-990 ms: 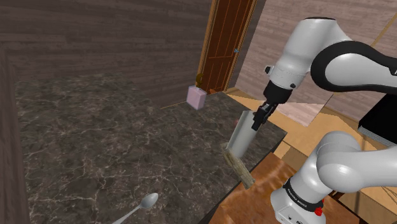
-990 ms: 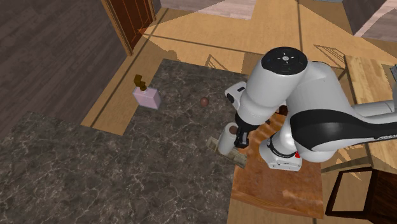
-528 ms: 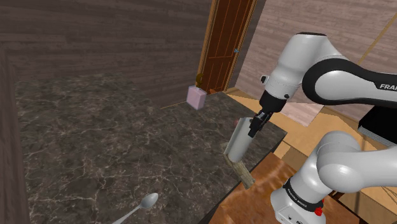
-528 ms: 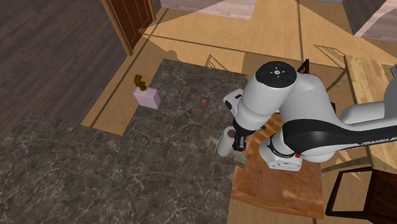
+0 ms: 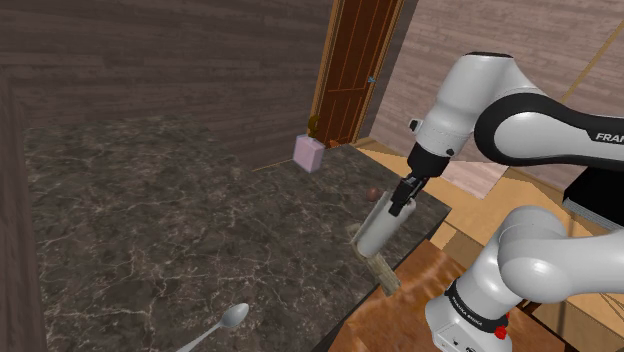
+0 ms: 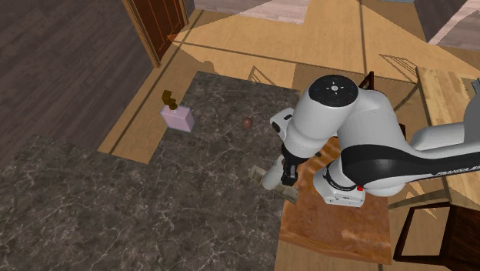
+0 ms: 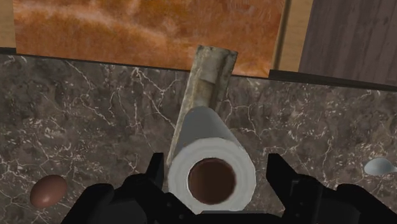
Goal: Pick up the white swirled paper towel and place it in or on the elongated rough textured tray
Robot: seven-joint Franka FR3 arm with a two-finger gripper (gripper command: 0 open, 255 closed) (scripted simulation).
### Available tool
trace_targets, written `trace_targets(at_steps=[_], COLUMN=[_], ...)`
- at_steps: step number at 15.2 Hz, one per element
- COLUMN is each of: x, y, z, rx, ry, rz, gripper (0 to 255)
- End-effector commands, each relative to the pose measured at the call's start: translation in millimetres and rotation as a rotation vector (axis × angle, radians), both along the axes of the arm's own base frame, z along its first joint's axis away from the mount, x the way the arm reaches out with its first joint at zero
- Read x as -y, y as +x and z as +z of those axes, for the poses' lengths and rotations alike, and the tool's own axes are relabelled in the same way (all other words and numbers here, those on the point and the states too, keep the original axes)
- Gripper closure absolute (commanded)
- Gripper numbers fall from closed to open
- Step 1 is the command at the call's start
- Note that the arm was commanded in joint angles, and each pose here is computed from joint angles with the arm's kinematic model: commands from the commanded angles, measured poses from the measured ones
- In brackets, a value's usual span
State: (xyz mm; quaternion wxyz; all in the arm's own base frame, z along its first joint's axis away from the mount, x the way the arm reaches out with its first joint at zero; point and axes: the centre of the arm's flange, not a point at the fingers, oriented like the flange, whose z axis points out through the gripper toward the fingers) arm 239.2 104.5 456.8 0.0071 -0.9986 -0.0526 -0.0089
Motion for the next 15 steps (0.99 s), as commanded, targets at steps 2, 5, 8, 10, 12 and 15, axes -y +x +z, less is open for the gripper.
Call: trace_targets(at_steps=[2,5,8,10,12,15], x=[0.0,0.2,0.8,0.8,0.8,0.8], y=[0.0,-0.2,-0.8,-0.9,-0.8,-0.8], z=[0.0,13.2,50.0,50.0,50.0,50.0], rx=[0.0,0.0,0.0,0.0,0.0,0.0], ry=[0.0,0.0,0.0,0.0,0.0,0.0], rz=[0.0,0.0,0.0,0.0,0.0,0.0], gripper=[0,0,0,0,0,0])
